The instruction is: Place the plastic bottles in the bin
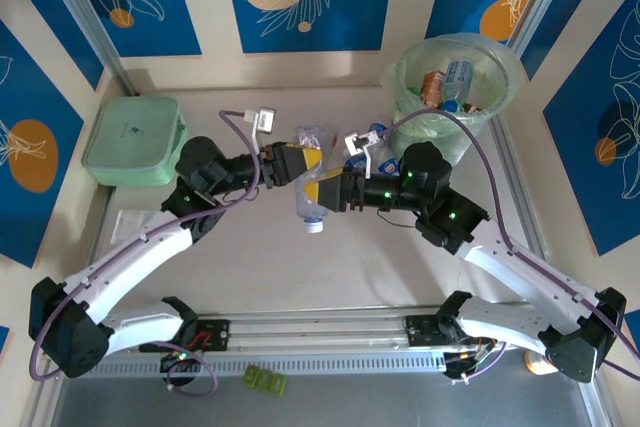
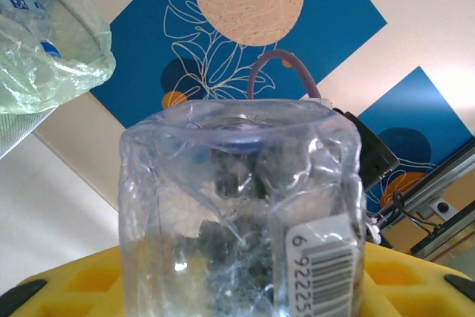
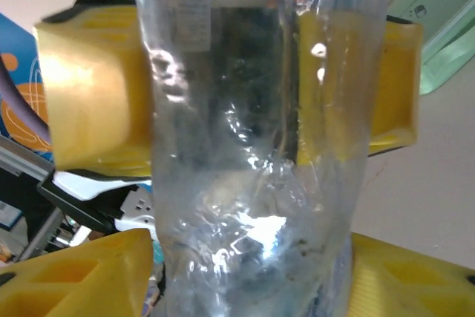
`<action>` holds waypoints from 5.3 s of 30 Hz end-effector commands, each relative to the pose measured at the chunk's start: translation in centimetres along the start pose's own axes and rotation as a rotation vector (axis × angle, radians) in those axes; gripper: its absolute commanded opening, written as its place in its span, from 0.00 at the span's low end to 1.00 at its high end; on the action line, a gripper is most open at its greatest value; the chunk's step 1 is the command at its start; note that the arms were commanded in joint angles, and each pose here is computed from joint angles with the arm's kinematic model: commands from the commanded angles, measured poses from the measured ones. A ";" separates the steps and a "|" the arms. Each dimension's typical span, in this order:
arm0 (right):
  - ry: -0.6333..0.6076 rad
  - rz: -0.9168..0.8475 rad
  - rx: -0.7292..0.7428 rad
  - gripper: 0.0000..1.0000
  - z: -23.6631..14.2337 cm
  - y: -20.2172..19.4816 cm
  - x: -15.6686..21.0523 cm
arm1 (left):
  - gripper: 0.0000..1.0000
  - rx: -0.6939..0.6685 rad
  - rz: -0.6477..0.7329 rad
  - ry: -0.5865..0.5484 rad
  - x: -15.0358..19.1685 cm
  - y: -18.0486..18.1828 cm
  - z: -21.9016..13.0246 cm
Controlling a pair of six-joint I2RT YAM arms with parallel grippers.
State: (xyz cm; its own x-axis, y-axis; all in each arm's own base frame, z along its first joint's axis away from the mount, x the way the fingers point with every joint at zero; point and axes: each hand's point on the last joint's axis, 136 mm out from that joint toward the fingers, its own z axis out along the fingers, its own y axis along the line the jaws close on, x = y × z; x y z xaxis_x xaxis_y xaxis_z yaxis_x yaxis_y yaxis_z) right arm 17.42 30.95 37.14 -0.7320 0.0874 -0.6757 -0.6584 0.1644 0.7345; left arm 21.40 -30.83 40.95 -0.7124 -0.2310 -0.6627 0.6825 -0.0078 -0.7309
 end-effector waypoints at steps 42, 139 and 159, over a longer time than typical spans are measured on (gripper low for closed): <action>-0.352 -0.059 0.999 0.34 -19.5 -8.1 -16.6 | 0.83 -0.670 0.413 0.071 0.7 6.4 -7.2; -0.167 0.027 1.603 0.43 -24.7 -24.2 -20.6 | 0.85 -0.795 0.395 0.106 1.8 11.1 -7.5; -0.003 -0.077 0.871 0.62 -12.9 -13.2 -0.1 | 0.93 -1.111 0.151 0.237 0.0 19.5 -4.6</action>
State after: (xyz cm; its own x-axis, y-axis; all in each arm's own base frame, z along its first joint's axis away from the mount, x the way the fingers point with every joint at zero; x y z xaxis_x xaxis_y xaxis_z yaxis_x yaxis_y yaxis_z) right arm 25.72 14.87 26.66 -0.7144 0.0006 -0.6997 -0.2674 0.9239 0.2738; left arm 32.72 -26.18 27.19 -0.6928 0.0367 -0.7202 0.3751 0.8713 -0.3165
